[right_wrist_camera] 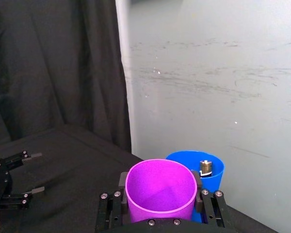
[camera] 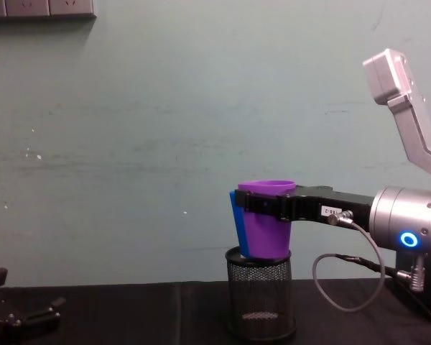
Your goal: Pick up one cup with a gripper and tap it against the other cup.
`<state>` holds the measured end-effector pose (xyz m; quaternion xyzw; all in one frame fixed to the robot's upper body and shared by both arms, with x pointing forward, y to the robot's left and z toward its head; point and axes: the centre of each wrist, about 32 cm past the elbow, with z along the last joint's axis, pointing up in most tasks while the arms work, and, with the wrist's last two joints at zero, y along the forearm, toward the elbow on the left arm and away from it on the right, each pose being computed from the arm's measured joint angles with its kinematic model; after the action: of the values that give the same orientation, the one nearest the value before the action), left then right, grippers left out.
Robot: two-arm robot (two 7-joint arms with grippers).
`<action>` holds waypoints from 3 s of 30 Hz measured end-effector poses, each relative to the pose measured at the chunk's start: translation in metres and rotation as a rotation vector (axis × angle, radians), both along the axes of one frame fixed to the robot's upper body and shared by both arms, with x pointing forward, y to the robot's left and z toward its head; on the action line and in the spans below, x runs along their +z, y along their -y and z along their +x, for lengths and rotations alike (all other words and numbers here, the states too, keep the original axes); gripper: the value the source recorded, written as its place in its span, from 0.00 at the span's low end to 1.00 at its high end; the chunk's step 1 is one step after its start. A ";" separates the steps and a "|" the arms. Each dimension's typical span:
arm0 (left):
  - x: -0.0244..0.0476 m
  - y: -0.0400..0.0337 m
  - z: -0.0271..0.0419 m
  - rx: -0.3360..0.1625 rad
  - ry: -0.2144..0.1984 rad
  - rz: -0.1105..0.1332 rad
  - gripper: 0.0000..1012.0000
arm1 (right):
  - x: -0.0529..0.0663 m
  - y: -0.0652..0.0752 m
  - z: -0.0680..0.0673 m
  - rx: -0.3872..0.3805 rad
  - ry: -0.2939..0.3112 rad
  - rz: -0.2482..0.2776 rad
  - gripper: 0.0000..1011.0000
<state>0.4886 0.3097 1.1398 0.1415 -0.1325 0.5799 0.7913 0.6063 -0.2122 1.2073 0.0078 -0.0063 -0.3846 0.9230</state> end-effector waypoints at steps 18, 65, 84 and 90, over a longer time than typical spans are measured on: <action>0.0000 0.0000 0.0000 0.000 0.000 0.000 0.99 | 0.000 0.000 0.000 0.000 0.000 0.000 0.73; 0.0000 0.0000 0.0000 0.000 0.000 0.000 0.99 | -0.054 -0.007 -0.104 0.005 -0.016 -0.068 0.73; 0.0000 0.0000 0.0000 0.000 0.000 0.000 0.99 | -0.103 -0.005 -0.105 -0.055 -0.027 0.001 0.73; 0.0000 0.0000 0.0000 0.000 0.000 0.000 0.99 | -0.108 -0.003 -0.104 -0.074 -0.025 0.004 0.73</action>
<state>0.4887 0.3097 1.1398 0.1414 -0.1325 0.5799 0.7913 0.5018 -0.2093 1.0989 0.0044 0.0057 -0.4184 0.9082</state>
